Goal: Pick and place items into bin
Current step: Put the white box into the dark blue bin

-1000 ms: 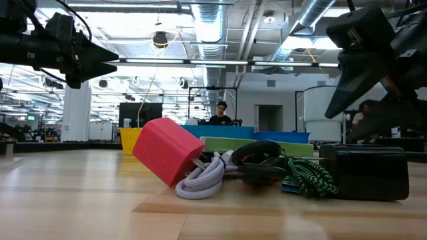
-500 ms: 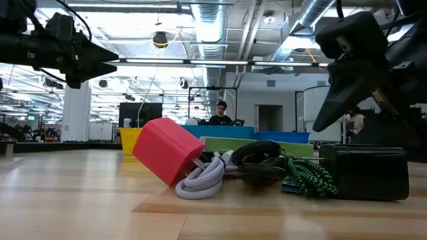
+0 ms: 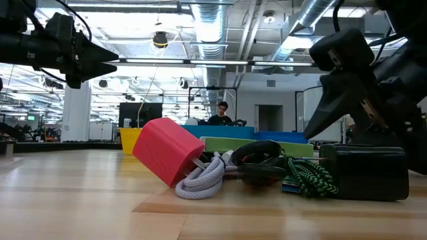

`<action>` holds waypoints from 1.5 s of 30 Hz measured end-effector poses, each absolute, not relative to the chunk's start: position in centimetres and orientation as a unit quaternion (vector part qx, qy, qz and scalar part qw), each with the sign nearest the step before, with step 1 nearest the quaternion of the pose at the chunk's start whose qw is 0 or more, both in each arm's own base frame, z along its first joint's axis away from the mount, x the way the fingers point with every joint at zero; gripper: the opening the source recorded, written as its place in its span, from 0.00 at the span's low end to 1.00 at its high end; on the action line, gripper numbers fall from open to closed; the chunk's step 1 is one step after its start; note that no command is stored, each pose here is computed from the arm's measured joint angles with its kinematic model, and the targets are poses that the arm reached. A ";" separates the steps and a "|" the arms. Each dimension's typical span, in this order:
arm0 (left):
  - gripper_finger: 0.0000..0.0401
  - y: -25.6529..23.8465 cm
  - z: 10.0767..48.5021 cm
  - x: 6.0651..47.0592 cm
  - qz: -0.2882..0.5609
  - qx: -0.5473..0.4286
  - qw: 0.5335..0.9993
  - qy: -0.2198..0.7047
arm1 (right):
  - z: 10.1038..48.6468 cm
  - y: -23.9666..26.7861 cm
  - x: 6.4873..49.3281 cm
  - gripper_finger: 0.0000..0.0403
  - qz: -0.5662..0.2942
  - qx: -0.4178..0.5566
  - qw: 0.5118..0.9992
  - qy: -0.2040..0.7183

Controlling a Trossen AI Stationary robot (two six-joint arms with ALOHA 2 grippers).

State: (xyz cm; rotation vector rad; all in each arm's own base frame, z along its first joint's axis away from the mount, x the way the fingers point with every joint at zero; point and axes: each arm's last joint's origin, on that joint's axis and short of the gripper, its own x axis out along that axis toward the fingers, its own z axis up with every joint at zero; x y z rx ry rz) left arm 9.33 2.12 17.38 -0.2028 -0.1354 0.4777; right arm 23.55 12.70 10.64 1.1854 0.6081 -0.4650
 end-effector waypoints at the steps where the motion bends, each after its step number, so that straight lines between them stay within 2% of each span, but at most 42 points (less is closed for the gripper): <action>1: 0.53 2.1 17.4 9.3 0.236 -0.100 0.964 -0.067 | 10.7 12.6 23.7 0.58 -0.209 0.545 0.762 0.279; 10: 0.53 2.1 17.4 9.3 0.236 -0.100 0.964 -0.067 | 11.1 11.9 24.6 0.58 -0.180 0.544 0.771 0.278; 45: 0.53 2.1 17.4 9.3 0.236 -0.100 0.964 -0.067 | 11.2 11.2 25.1 0.58 -0.166 0.552 0.764 0.289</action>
